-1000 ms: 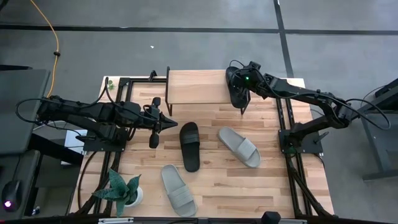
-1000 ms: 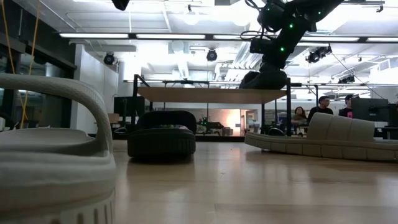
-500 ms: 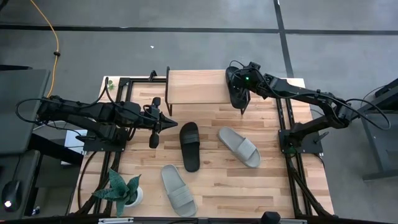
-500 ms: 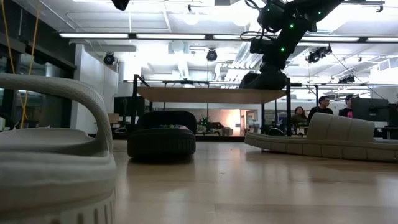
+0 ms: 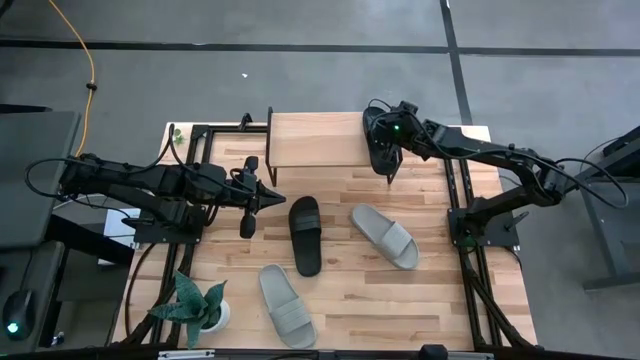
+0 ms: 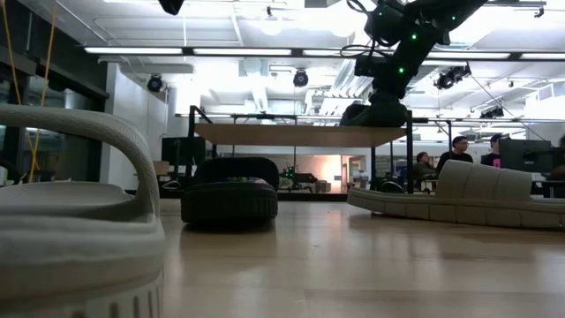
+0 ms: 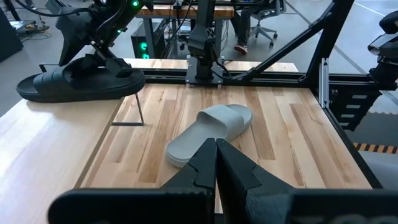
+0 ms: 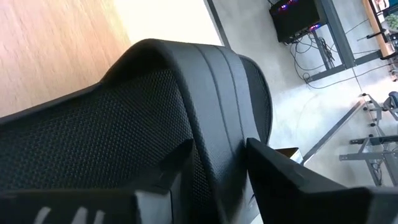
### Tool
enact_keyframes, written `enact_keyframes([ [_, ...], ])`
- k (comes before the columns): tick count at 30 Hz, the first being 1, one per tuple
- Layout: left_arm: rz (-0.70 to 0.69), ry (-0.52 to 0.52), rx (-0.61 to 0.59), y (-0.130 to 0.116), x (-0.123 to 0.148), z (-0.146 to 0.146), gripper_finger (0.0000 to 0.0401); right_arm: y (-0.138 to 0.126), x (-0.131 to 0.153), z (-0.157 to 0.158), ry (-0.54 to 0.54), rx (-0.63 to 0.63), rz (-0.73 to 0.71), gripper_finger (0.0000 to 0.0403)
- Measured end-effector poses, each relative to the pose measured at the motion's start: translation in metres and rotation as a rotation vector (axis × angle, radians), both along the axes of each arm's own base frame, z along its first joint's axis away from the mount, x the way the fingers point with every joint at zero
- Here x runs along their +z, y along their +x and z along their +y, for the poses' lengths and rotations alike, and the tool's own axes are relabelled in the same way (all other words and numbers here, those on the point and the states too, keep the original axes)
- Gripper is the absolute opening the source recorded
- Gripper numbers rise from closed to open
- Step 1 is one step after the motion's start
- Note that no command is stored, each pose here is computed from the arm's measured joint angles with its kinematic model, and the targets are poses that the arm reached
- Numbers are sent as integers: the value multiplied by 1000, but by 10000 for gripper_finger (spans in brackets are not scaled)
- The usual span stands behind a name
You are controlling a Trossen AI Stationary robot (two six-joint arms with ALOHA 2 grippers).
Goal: Pick and place slides into the shelf
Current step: Put the bottom black slide on the shelf
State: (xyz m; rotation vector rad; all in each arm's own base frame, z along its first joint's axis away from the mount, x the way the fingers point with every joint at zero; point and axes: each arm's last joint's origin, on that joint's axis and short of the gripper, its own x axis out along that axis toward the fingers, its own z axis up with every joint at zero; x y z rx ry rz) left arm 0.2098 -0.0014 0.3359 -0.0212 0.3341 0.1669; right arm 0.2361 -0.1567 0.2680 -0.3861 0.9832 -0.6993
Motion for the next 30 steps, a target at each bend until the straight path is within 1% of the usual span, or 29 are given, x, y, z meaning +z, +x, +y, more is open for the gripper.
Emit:
enact_keyframes([
  [23,0,1,-1,0,0,0,1,1,-1,4,1,7,15,135],
  [30,1,1,0,0,0,0,1,-4,5,7,16,16,-13,135],
])
